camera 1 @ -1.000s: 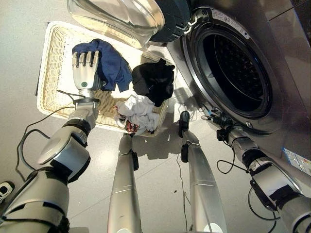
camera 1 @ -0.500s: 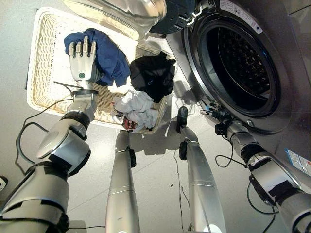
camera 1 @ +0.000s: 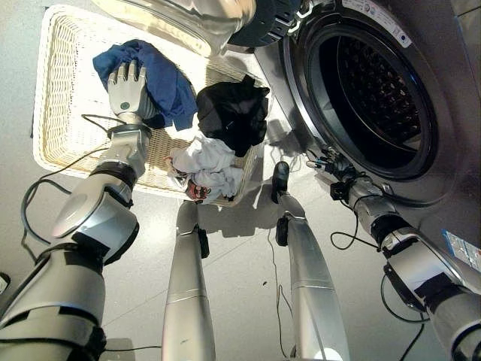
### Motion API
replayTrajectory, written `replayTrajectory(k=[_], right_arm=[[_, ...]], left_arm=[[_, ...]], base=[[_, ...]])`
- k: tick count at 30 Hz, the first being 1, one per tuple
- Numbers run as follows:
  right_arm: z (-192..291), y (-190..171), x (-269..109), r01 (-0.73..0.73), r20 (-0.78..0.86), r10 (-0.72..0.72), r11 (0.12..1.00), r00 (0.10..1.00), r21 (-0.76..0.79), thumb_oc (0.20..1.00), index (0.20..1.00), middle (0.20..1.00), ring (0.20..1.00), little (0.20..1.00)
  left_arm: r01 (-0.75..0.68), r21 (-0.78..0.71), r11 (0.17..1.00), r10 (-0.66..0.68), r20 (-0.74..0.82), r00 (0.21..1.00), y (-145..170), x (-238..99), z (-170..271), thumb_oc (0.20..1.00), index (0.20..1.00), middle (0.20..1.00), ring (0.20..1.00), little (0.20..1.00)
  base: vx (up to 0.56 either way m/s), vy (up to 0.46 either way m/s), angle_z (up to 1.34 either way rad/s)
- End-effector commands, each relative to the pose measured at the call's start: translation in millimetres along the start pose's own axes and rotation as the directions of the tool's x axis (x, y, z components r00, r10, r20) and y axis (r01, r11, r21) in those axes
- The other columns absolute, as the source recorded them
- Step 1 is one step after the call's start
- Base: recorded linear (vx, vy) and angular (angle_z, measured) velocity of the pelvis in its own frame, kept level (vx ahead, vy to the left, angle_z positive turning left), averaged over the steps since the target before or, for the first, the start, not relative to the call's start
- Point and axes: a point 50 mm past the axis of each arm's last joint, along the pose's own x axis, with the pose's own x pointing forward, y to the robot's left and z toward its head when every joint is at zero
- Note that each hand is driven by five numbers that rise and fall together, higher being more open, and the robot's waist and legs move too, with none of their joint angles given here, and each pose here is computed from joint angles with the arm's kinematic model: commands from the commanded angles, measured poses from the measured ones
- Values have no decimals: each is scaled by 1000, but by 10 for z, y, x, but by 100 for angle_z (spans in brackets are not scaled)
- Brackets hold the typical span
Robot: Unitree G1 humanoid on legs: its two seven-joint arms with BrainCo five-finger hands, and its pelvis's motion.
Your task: Put the clothes into the washing machine.
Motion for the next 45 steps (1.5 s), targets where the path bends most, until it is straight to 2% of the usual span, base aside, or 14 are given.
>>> replayTrajectory(k=[1,14,16,18,19,20,21,23,24,27,30,33,40,45], right_arm=[[-56,-145,-59,21,12,-21,999,1000,-24,1000,1000,1000,1000,1000],[43,-78,-49,-11,72,11,1000,997,10,1000,1000,1000,1000,1000],[71,-54,-51,-25,98,22,999,995,27,1000,1000,1000,1000,1000],[122,-25,-55,-51,136,42,996,990,69,1000,1000,1000,1000,1000],[154,1,-62,-77,167,60,992,984,96,1000,1000,1000,1000,1000],[163,23,-68,-88,178,68,990,982,106,1000,1000,1000,1000,1000],[197,65,-87,-117,216,87,985,972,130,1000,1000,1000,1000,1000],[236,126,-119,-153,261,110,977,959,149,1000,1000,1000,1000,1000],[304,249,-188,-188,313,128,967,941,171,1000,1000,1000,1000,1000],[401,424,-351,-260,391,161,941,906,216,1000,1000,1000,1000,1000],[431,483,-458,-322,438,192,915,878,244,1000,1000,1000,1000,1000],[499,570,-578,-386,487,220,882,845,270,1000,1000,1000,1000,1000],[677,637,-697,-474,552,265,835,791,278,1000,1000,1000,1000,1000],[786,783,-842,-591,600,352,763,718,260,1000,1000,1000,1000,1000]], left_arm=[[239,-15,971,-240,-76,968,-414,-254,-141,200,200,200,200,200],[283,-46,958,-286,-99,953,-484,-303,-152,200,200,200,200,200],[276,-100,956,-286,-101,953,-496,-314,-141,200,200,200,200,200],[224,-239,945,-258,-122,958,-496,-325,-138,200,200,200,200,200],[157,-360,920,-218,-136,966,-461,-313,-131,200,200,200,200,200],[126,-410,903,-199,-139,970,-439,-303,-123,200,200,200,200,200],[61,-524,850,-158,-142,977,-384,-280,-101,200,200,200,200,200],[-1,-603,798,-97,-129,987,-326,-274,-71,200,200,200,200,200],[-53,-686,726,-28,-107,994,-282,-310,-6,200,200,200,200,200],[-105,-784,612,89,-64,994,-260,-496,150,200,200,200,200,200],[-108,-838,534,159,-26,987,-255,-681,280,200,200,200,200,200],[-70,-873,483,238,54,970,-221,-885,461,200,200,200,200,200],[10,-898,440,364,188,912,60,-988,648,200,200,200,200,200],[148,-872,466,487,393,780,404,-1140,944,200,200,200,200,200]], base=[[0,0,0],[0,0,0],[0,0,0],[8,-16,0],[0,0,0],[18,-35,0],[0,0,0],[4,-17,0],[5,-31,-2],[0,0,0],[-9,-22,5],[-7,-28,9],[8,-10,8],[15,-28,1]])
